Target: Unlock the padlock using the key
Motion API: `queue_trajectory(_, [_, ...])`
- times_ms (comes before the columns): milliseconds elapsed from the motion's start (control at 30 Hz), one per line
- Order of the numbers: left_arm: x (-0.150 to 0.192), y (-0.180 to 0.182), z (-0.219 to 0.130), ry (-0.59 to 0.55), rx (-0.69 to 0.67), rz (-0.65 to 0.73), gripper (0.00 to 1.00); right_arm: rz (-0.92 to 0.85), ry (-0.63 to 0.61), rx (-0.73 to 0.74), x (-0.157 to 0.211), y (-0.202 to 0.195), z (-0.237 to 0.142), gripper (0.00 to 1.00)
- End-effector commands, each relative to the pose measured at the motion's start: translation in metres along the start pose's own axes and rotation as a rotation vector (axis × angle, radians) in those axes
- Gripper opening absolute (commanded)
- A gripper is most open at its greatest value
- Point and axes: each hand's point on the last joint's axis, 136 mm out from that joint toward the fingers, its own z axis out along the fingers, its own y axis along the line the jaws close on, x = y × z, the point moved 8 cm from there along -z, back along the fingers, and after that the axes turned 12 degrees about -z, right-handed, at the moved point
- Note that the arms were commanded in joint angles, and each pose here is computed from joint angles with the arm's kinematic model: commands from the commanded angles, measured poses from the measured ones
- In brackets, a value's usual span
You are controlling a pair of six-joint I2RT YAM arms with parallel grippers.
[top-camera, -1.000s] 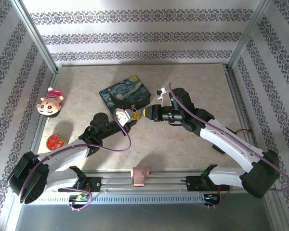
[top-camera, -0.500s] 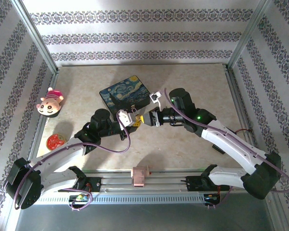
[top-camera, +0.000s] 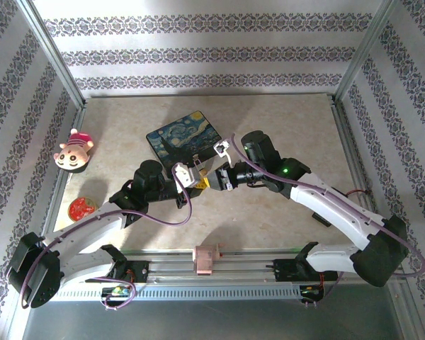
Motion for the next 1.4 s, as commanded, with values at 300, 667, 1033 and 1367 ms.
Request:
queue_trajectory(300, [-0.012, -0.004, -0.006, -0.031, 0.023, 0.014, 0.0, -0.029, 0.021, 0.012, 0.0, 0.0, 0.007, 0.21])
queue_trajectory(667, [-0.016, 0.0, -0.015, -0.115, -0.077, -0.026, 0.24, -0.025, -0.016, 0.053, 0.003, -0.003, 0.004, 0.0])
queue_trajectory(1033, [-0.042, 0.015, -0.044, -0.32, -0.277, -0.466, 0.76, 0.068, -0.225, 0.13, 0.005, -0.022, 0.007, 0.0])
queue_trajectory(1367, [-0.04, 0.037, -0.045, -0.332, -0.153, -0.852, 0.68, 0.175, -0.429, 0.114, 0.001, -0.043, 0.002, 0.0])
